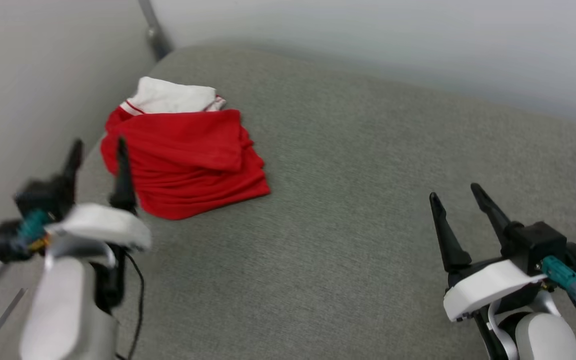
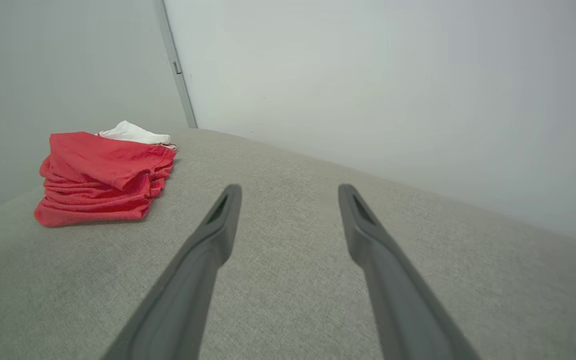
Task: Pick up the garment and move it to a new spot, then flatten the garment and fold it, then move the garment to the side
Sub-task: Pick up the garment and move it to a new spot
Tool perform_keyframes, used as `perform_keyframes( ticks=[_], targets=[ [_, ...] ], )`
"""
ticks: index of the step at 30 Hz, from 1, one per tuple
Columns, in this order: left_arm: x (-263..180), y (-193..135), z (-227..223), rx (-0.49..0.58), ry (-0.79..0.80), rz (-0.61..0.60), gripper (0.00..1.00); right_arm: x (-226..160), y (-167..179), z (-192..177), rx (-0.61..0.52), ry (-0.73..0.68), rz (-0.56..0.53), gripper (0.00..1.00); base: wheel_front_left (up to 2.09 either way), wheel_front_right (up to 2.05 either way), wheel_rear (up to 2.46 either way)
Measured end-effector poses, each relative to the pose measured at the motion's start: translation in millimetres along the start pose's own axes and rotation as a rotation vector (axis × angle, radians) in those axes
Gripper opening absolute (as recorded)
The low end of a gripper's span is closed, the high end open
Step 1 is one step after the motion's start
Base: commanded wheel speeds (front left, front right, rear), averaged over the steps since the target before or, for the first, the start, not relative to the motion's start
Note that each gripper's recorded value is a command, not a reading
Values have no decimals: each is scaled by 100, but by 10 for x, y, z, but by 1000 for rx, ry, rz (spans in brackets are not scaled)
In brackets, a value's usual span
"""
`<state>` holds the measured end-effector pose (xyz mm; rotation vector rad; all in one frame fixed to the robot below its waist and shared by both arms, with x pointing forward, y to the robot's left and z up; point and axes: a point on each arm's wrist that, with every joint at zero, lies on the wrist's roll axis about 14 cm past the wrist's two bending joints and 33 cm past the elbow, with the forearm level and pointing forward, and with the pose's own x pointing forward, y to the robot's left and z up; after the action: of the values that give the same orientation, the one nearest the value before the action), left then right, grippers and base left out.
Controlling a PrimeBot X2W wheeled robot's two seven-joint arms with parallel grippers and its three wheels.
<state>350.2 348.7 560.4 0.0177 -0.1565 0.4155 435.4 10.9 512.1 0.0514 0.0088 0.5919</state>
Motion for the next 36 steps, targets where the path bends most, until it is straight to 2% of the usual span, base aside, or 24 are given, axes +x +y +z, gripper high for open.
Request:
perform_keyframes(
  ticks=[6,12,18,22,28,32,33,34,35,36],
  targets=[
    [663,-123,-5,67,133,-72,100,34,-268,-149,9,24,-59,100,0,0,0],
    [1000,-159,-507,110,447,-101,100,52,-503,-331,30,50,-109,100,0,0,0],
    [965,27,-1197,113,800,-59,100,41,-676,-530,56,73,-147,100,0,0,0],
    [812,62,-1606,73,1001,-40,100,19,-788,-637,66,86,-173,100,0,0,0],
    [602,9,-2026,-8,1204,-24,100,-37,-942,-821,74,124,-213,100,0,0,0],
    [569,-45,-2119,-60,1264,-15,99,-74,-990,-891,73,142,-228,100,0,0,0],
    [565,-53,-2128,-70,1269,-13,56,-79,-998,-893,69,144,-229,100,0,0,0],
    [565,-63,-2131,-76,1269,-13,31,-83,-1004,-891,68,143,-231,100,0,0,0],
    [567,-72,-2128,-78,1267,-15,0,-85,-1010,-881,64,142,-233,100,0,0,0],
    [571,-92,-2126,-86,1259,-16,0,-87,-1014,-870,61,141,-234,100,0,0,0]
  ],
)
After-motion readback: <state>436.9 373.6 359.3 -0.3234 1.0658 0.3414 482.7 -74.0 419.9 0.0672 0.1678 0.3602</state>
